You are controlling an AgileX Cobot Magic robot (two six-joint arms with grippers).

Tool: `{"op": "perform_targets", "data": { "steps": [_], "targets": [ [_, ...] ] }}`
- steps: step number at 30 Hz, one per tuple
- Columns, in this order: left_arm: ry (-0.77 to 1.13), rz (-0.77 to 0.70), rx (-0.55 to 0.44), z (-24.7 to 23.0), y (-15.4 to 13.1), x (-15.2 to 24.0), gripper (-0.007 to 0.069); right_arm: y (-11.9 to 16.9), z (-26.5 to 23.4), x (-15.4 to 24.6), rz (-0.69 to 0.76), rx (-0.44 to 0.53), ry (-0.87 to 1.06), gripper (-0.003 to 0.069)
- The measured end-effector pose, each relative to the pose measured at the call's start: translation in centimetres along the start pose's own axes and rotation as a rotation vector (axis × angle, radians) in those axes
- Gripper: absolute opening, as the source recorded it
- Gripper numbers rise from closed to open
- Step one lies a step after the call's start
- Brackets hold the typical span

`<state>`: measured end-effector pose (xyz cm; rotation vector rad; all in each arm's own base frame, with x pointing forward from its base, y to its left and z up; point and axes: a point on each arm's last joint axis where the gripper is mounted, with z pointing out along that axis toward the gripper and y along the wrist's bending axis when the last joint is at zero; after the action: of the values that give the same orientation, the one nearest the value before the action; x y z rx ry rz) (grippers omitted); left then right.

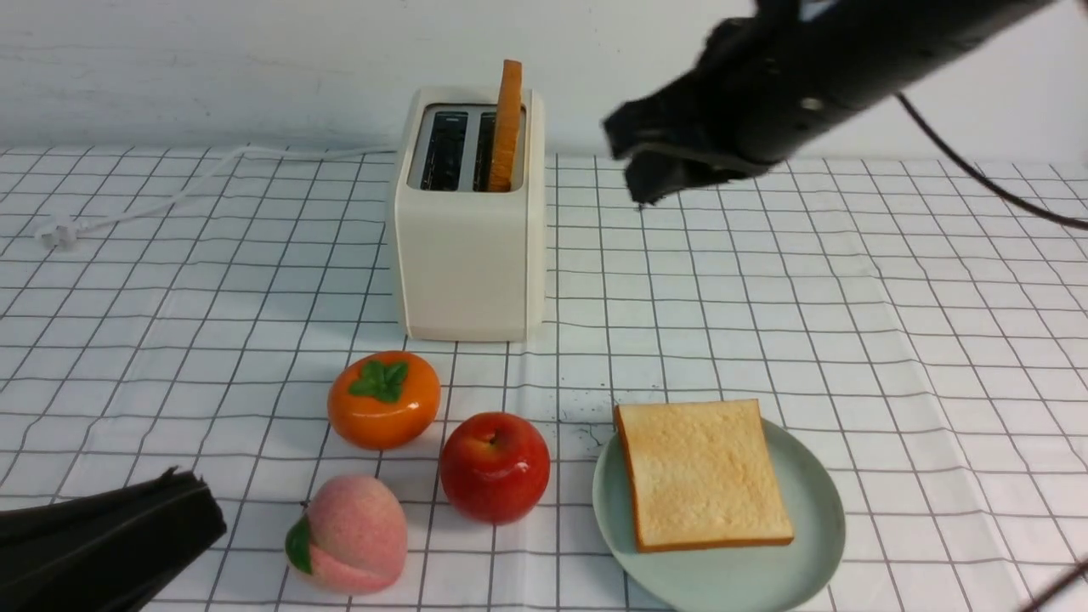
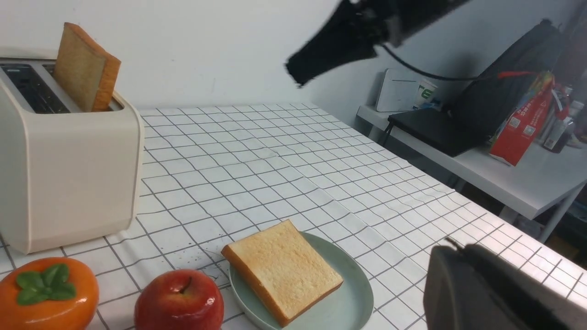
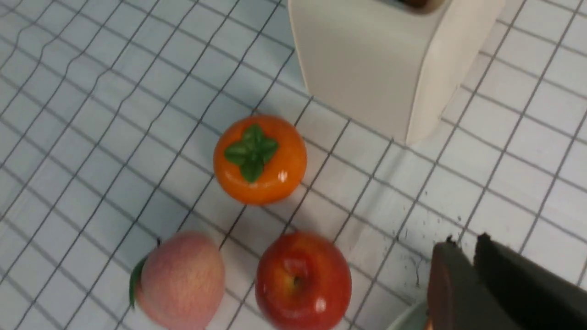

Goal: Take toasted bread from bread machine on white checkered table place on plate.
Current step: 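Grasp the toast slice in the toaster and pull it up out of the slot with the right gripper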

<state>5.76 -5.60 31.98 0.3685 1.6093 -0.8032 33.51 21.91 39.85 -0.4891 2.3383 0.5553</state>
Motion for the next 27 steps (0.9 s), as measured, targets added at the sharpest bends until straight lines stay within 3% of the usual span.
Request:
{"op": "perform_targets", "data": {
  "steps": [2, 3, 5, 10, 17, 27],
  "targets": [
    [0.0, 0.0, 0.0, 0.0, 0.0, 0.0, -0.0013, 0.2, 2.2, -1.5, 0.008, 0.009, -0.04, 0.0182],
    [0.0, 0.0, 0.0, 0.0, 0.0, 0.0, -0.0013, 0.2, 2.2, -1.5, 0.007, 0.01, -0.04, 0.0182],
    [0.0, 0.0, 0.0, 0.0, 0.0, 0.0, -0.0013, 0.1, 5.0, -3.3, 0.015, 0.005, -0.117, 0.0304],
    [-0.018, 0.0, -0.009, 0.0, 0.1, -0.2, -0.0013, -0.6, 9.5, -4.8, -0.003, 0.016, -0.242, 0.0437],
    [-0.09, 0.003, -0.043, 0.0, 0.4, -0.8, -0.0013, -1.8, 14.2, -4.9, -0.022, 0.034, -0.356, 0.044],
    [-0.173, 0.076, -0.091, -0.2, 0.8, -1.6, -0.0013, -3.8, 16.1, -4.5, 0.066, 0.049, -0.354, 0.0412]
  ]
}}
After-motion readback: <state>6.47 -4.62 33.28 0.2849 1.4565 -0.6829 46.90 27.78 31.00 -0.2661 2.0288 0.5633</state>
